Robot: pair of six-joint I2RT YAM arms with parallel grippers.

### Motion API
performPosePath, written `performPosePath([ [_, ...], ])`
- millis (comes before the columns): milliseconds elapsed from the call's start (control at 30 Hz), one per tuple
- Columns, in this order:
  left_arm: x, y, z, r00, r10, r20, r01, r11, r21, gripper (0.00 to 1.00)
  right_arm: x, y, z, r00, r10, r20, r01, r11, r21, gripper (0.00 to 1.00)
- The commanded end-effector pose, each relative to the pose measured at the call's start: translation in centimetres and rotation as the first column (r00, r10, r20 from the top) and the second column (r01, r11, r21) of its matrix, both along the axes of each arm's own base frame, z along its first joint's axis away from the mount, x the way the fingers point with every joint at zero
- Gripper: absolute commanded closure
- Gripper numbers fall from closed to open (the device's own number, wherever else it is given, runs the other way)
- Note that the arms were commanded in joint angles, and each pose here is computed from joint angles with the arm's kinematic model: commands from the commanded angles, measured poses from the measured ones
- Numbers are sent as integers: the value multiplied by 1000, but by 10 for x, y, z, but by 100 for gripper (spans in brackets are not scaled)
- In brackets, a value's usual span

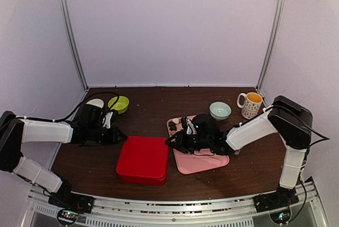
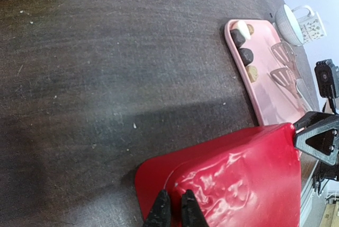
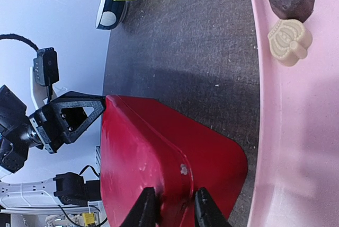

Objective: Pack the chocolate
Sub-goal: Press the box lid onto the packing box.

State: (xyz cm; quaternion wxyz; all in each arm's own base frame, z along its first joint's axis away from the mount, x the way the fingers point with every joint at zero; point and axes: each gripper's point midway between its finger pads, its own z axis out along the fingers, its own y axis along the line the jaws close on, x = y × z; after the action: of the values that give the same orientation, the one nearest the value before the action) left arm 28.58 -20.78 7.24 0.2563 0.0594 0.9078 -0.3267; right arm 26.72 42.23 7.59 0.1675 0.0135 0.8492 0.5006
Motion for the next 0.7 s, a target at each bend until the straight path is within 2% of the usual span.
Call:
performPosePath([
  [0, -50, -15, -42, 980, -100, -171, 105, 994, 22, 96, -42, 4, -43, 994, 74, -85, -80, 994, -68, 80],
  [367, -64, -13, -59, 975, -84, -205, 97, 994, 51, 96, -53, 1, -55, 992, 93, -86, -103, 988, -117, 81],
  [533, -64, -9, -63, 976, -70, -208, 89, 993, 81, 96, -50, 3, -36, 994, 107, -32, -110, 988, -107, 75],
  [667, -60, 0, -64, 977, -37, -208, 69, 987, 149, 95, -50, 5, -15, 992, 129, 11, -127, 988, -86, 67],
])
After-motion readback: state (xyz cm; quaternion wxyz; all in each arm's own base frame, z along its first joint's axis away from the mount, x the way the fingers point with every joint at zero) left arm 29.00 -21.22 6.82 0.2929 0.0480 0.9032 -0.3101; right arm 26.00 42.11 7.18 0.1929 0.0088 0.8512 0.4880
